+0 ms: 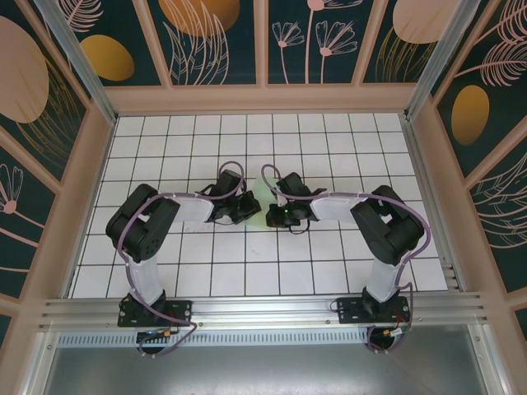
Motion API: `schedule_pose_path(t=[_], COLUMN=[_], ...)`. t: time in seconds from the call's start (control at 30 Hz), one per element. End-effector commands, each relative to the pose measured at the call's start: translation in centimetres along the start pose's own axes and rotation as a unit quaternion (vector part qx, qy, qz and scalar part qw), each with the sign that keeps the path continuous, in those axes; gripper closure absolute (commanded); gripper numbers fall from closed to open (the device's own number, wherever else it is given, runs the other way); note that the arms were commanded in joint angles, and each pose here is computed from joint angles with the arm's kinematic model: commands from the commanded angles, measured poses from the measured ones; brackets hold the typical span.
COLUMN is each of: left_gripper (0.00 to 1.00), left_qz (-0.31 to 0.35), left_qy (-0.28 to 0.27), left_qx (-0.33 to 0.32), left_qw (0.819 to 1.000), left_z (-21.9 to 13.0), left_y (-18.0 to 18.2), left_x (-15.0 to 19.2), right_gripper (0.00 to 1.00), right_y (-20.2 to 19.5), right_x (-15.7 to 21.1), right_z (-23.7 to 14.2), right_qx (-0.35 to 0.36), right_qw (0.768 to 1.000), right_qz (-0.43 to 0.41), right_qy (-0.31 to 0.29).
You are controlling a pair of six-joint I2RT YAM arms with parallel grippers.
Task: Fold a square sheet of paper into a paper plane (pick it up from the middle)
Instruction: Fold the triangle a second time at the center of the table, then turn over the paper at the center of the table.
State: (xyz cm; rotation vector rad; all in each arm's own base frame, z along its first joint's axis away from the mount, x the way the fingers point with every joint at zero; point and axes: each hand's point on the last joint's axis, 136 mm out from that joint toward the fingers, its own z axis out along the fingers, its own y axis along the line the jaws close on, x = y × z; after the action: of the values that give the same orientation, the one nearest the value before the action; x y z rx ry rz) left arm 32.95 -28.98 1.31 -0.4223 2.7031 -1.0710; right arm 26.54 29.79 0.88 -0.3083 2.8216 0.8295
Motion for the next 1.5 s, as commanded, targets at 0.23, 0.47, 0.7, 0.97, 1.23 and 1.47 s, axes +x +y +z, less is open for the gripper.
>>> schedule_pose_path(t=[0.23, 0.47, 0.7, 0.97, 1.23, 1.47], left_gripper=[1.00, 0.92, 0.80, 0.68, 0.67, 0.66], left_qz=[0.008, 0.048, 0.059, 0.047, 0.059, 0.052], left_qy=[-0.084, -0.109, -0.121, -0.085, -0.049, -0.027], left_qx=[-0.104, -0.069, -0.019, 0.049, 0.062, 0.064], left_qw=[0.991, 0.990, 0.991, 0.994, 0.995, 0.996], left_z=[-1.0, -2.5, -5.0, -5.3, -3.9, -2.6], left_y=[5.2, 1.2, -1.8, -2.1, -2.7, -2.6], left_x=[-7.5, -10.2, -9.7, -5.8, -2.5, -1.0], right_gripper=[1.00, 0.96, 0.66, 0.57, 0.58, 0.63], right_y=[-8.2, -3.1, 3.4, -0.1, -0.9, -1.2], right_x=[8.0, 2.8, -6.8, -8.1, -7.2, -7.1], right_z=[1.4, 0.3, -6.7, -6.3, -3.8, -2.4], right_qx=[0.147, 0.062, -0.063, -0.029, -0.030, -0.037], right_qw=[0.981, 0.996, 0.988, 0.990, 0.994, 0.995], right_qz=[0.045, 0.043, 0.042, 0.054, 0.051, 0.054], right_qy=[0.117, 0.045, -0.134, -0.128, -0.091, -0.078])
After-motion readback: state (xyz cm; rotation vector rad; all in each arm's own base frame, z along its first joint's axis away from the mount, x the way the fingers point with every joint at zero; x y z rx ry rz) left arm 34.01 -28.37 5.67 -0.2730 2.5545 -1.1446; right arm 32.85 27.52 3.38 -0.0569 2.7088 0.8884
